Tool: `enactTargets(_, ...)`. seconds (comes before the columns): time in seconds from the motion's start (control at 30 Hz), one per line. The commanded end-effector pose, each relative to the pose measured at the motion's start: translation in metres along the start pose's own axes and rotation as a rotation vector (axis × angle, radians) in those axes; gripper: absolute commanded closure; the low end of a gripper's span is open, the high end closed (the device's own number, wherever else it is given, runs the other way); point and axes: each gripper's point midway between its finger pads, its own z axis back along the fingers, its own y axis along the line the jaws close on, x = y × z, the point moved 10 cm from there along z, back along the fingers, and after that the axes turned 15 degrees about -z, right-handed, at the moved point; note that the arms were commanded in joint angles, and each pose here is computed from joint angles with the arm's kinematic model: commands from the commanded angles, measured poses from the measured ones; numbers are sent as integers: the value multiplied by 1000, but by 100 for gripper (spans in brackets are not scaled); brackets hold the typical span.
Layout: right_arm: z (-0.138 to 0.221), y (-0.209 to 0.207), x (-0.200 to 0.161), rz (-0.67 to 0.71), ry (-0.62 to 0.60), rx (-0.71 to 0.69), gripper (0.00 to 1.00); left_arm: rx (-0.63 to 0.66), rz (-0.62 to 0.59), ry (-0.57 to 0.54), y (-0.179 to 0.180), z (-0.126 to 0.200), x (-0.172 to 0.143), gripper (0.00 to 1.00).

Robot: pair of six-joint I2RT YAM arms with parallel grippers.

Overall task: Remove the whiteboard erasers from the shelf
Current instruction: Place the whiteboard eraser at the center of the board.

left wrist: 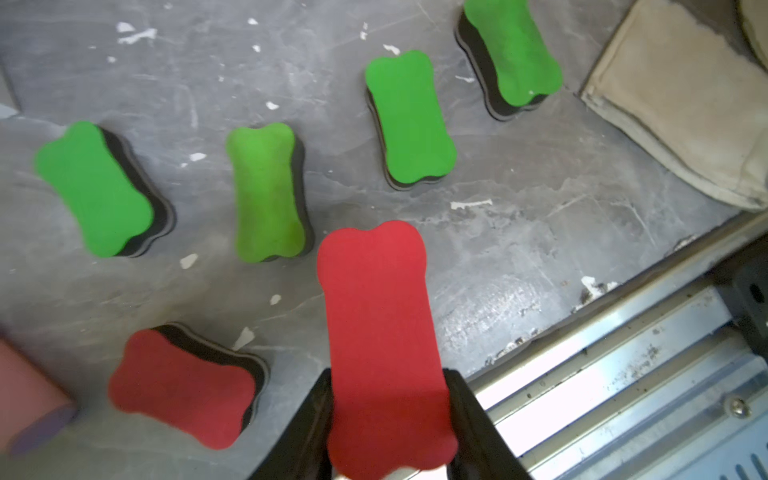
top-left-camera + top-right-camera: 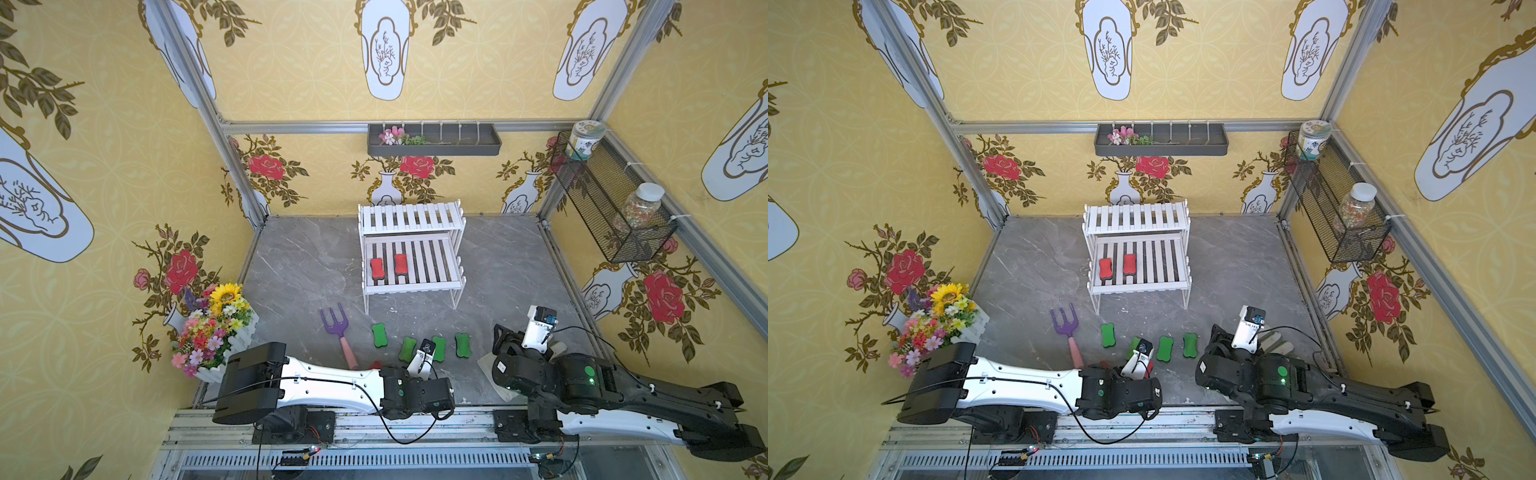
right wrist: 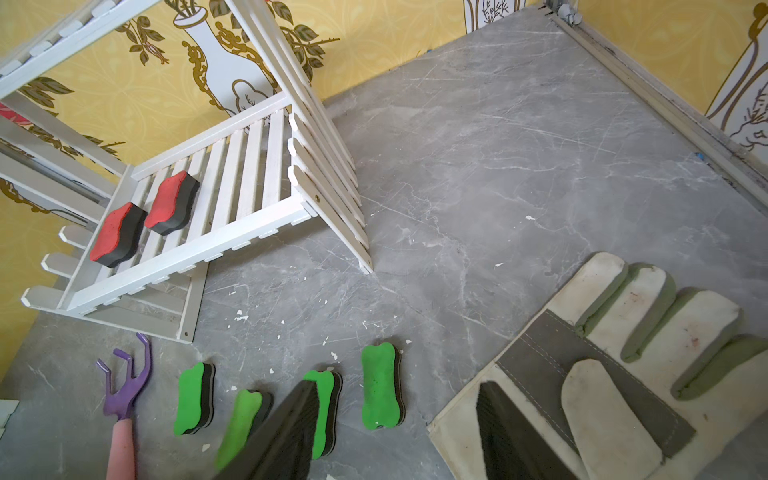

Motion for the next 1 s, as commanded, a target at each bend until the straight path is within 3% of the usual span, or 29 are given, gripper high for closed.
enactTargets(0.0,2,-7,7,1,-36,-15,35,-110,-55,18,-13,-8,-1,57)
enactTargets(0.33,0,-1,3,4,-34,-12,35,-14,-99,104,-11,-33,-17,54)
enactTargets(0.63,1,15,2,2,-26,2,33,31,-57,89,8,-36,-14,44)
enactTargets(0.83,1,25,0,-4,-11,23,30,28,6,-47,19,7,12,30)
enactTargets(0.97,1,57,-9,88,44,120,29,24,101,-191,37,53,32,17)
